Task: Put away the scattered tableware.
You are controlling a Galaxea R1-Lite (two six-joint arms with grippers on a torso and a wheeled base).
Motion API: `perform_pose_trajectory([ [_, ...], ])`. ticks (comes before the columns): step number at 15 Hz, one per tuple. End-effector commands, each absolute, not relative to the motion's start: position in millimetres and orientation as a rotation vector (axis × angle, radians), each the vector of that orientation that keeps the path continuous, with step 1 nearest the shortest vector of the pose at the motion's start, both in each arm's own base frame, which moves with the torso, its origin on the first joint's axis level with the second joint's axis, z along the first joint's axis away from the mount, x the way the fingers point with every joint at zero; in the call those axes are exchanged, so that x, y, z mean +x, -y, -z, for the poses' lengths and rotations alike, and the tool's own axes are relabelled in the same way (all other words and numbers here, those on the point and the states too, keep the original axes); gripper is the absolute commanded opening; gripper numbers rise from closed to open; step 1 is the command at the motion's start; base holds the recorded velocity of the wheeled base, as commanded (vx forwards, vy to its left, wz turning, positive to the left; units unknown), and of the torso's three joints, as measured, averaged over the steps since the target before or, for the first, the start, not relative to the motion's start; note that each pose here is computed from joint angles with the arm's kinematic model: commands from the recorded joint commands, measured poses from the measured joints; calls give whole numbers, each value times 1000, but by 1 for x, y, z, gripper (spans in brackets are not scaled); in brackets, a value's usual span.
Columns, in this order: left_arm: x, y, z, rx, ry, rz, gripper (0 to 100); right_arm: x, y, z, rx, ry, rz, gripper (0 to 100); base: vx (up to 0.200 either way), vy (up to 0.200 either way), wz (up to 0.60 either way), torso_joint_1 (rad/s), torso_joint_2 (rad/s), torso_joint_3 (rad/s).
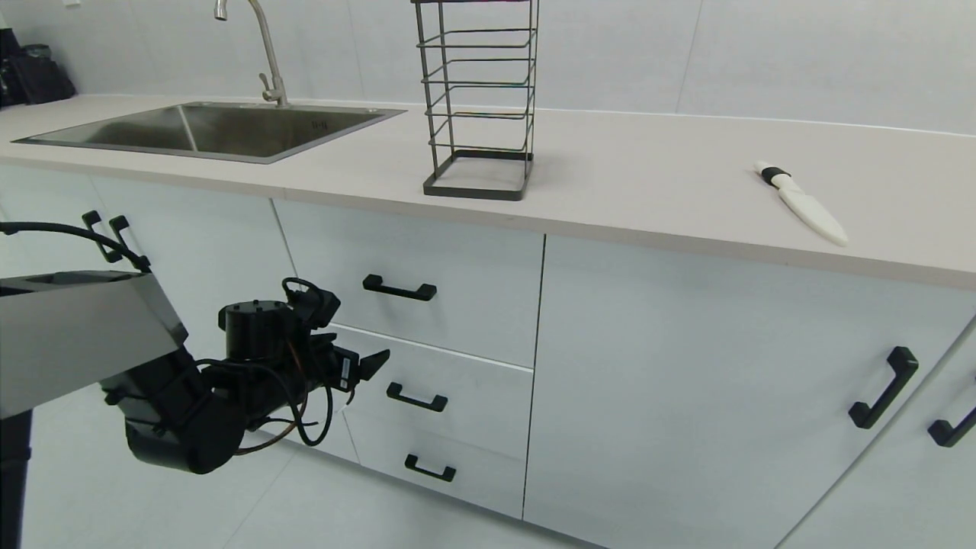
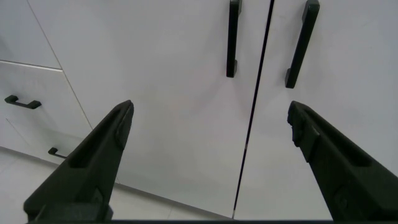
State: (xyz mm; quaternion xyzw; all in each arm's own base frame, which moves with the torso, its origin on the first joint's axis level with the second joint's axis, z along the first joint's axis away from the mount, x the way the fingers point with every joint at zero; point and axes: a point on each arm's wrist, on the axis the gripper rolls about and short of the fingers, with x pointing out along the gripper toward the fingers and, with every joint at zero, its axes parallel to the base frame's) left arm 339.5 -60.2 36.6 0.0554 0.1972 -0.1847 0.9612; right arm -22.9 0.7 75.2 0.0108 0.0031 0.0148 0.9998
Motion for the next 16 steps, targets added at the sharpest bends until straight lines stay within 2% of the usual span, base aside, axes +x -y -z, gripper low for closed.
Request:
perform_pose_trajectory([
  [1,309,56,-78,122,-312,380,100,-23,-1,-75,22,-6,-31,100,0,0,0,0,0,0],
  [3,273,52,-111,128,-230,384,100,-23,-1,-75,22,-6,-31,100,0,0,0,0,0,0],
  [7,206,42,-146,136,-98,407,100,-23,-1,-75,22,-8,-31,100,0,0,0,0,0,0],
  [9,174,33,-180,130,74,378,100,-23,-1,-75,22,-8,-31,100,0,0,0,0,0,0],
  [10,165,31,-188,130,118,369,100,-23,-1,-75,22,-6,-31,100,0,0,0,0,0,0],
  [12,108,15,-221,130,362,286,100,-23,-1,-75,22,-6,-31,100,0,0,0,0,0,0],
  [14,75,7,-236,112,509,223,100,-23,-1,-75,22,-6,-31,100,0,0,0,0,0,0],
  [15,61,4,-237,105,547,190,100,-23,-1,-75,22,-6,-31,100,0,0,0,0,0,0],
  [16,55,3,-228,113,532,176,100,-23,-1,-75,22,-6,-31,100,0,0,0,0,0,0],
])
